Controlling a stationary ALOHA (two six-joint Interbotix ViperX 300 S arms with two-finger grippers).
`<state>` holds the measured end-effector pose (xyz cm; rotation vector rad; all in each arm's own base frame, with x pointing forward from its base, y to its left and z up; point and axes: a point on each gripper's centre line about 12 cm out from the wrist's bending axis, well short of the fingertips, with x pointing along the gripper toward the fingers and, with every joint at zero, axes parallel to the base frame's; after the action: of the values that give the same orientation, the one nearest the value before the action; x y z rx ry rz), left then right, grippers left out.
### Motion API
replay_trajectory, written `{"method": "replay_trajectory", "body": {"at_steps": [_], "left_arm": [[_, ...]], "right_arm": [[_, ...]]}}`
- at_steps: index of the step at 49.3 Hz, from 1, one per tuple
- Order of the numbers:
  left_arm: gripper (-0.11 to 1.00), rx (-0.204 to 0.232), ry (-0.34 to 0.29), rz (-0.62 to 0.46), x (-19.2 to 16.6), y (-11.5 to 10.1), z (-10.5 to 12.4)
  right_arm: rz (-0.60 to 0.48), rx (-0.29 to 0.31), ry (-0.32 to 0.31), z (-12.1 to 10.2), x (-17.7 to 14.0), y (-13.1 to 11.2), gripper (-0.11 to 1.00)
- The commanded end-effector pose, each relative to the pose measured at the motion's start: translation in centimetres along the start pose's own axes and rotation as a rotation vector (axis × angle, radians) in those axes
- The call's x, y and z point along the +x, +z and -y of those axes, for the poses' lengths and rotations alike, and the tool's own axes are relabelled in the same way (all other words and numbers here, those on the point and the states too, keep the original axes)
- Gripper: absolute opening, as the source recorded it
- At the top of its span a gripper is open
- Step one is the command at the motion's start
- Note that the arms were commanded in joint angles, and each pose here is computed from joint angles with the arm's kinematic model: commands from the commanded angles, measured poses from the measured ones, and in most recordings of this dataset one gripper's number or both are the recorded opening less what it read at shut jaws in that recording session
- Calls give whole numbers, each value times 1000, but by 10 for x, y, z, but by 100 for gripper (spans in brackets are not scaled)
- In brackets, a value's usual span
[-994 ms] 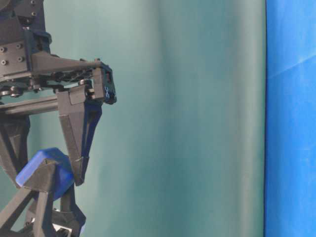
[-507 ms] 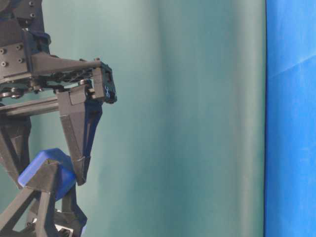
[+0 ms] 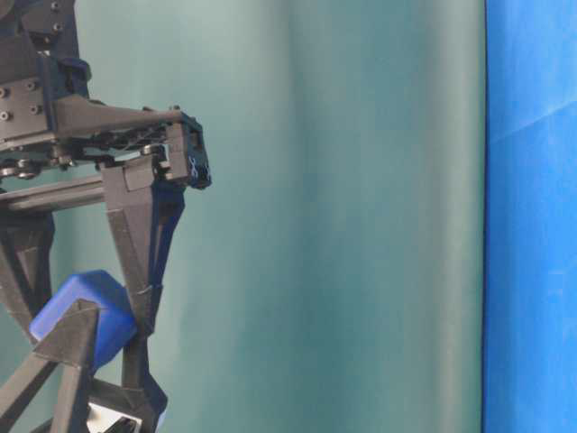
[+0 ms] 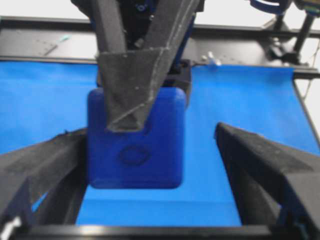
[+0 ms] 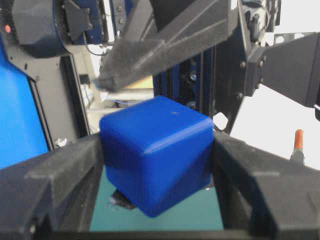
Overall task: Handover the blue block to the right arm after grasping it with the left arm, then place it in the designated position.
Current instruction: 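Close the right gripper on the cube and open the left gripper, then pull the cube away to the right with the right gripper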
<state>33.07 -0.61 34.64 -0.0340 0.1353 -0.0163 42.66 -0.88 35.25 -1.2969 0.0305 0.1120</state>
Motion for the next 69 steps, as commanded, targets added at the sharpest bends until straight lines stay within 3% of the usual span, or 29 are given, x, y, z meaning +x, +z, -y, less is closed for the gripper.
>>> {"method": "replay_trajectory", "body": {"at_steps": [1,20,39,51,69], "left_arm": [[93,-1,-7,55,-9,16,2],[93,-2,-2,63,-17,15,1],[93,-2,1,61,-19,15,0],[93,-2,1,58,-19,15,0],[93,-3,8,59,-19,15,-3]], "right_arm": [[11,4,-43,17,-2,4,56],[-19,8,-19,11,-19,2,56],[-31,47,-30,6,-74,6,56],[-84,68,10,-1,-98,7,56],[-100,117,20,-2,-104,8,56]]}}
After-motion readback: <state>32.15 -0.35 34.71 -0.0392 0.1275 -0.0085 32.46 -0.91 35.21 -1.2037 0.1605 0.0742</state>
